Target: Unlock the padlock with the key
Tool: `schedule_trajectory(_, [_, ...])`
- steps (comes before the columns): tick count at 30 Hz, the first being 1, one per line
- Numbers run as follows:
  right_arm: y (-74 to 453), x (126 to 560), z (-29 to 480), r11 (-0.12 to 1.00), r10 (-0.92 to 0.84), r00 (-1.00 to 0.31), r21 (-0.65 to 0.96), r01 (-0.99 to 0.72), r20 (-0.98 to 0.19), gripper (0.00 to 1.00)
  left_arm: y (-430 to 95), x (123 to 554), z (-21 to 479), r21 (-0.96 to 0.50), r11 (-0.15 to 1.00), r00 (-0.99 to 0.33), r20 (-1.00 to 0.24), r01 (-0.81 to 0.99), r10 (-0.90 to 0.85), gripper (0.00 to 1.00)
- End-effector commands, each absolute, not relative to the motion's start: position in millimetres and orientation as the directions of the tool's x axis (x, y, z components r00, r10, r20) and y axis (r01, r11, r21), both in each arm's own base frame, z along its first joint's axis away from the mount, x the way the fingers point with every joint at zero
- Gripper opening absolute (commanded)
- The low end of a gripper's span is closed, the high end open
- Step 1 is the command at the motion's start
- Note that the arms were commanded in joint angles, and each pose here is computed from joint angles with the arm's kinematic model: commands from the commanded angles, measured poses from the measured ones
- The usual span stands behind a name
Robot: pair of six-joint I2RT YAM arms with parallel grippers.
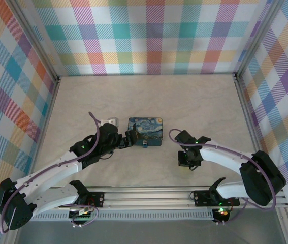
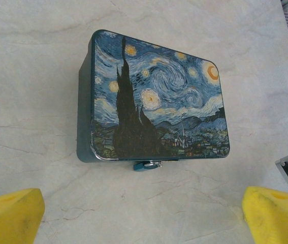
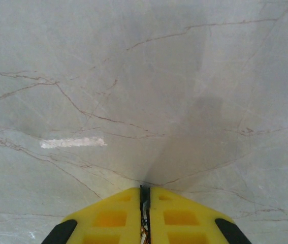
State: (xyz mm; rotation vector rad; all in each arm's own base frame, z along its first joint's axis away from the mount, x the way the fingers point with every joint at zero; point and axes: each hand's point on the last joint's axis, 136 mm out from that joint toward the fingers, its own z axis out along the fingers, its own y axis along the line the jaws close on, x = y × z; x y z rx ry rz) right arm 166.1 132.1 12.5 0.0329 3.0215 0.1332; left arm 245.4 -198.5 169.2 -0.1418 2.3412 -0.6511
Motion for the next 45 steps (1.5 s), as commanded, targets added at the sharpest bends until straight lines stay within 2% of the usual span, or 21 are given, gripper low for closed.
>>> schedule_trajectory(1, [147.8, 174.0, 14.1, 0.989, 0.021, -0.989, 0.148, -0.001, -0.149, 0.06, -195.4, 248.6, 171.2, -0.486, 0.872, -0.748, -0.601, 0.062, -0.282, 1.00])
schedule_trajectory(9, [150.2, 180.8, 33.3, 0.984, 0.009, -0.977, 0.174, -0.029, -0.214, 0.02, -198.9, 249.1, 171.9, -0.494, 0.867, -0.753, -0.594, 0.064, -0.283, 1.00])
schedule_trajectory(16, [175.4, 187.5, 47.6, 0.945, -0.073, -0.956, 0.286, -0.157, -0.283, 0.05, -209.4, 249.5, 170.0, -0.533, 0.844, -0.771, -0.565, 0.068, -0.294, 1.00])
schedule_trajectory(19, [173.1, 187.2, 42.5, 0.958, -0.088, -0.966, 0.244, -0.149, -0.244, 0.10, -212.6, 250.0, 169.3, -0.539, 0.840, -0.778, -0.555, 0.066, -0.294, 1.00])
schedule_trajectory(28, [174.0, 182.9, 21.7, 0.980, -0.153, -0.976, 0.103, -0.170, -0.152, 0.11, -210.3, 249.4, 166.8, -0.526, 0.849, -0.783, -0.551, 0.057, -0.289, 1.00])
schedule_trajectory(35, [171.7, 176.2, 14.2, 0.983, -0.151, -0.982, 0.091, -0.162, -0.115, 0.27, -208.0, 247.7, 163.6, -0.517, 0.854, -0.786, -0.548, 0.051, -0.285, 1.00])
schedule_trajectory(45, [165.2, 168.1, 14.7, 0.985, -0.144, -0.984, 0.084, -0.153, -0.102, 0.28, -205.3, 247.0, 160.7, -0.509, 0.860, -0.787, -0.548, 0.044, -0.284, 1.00])
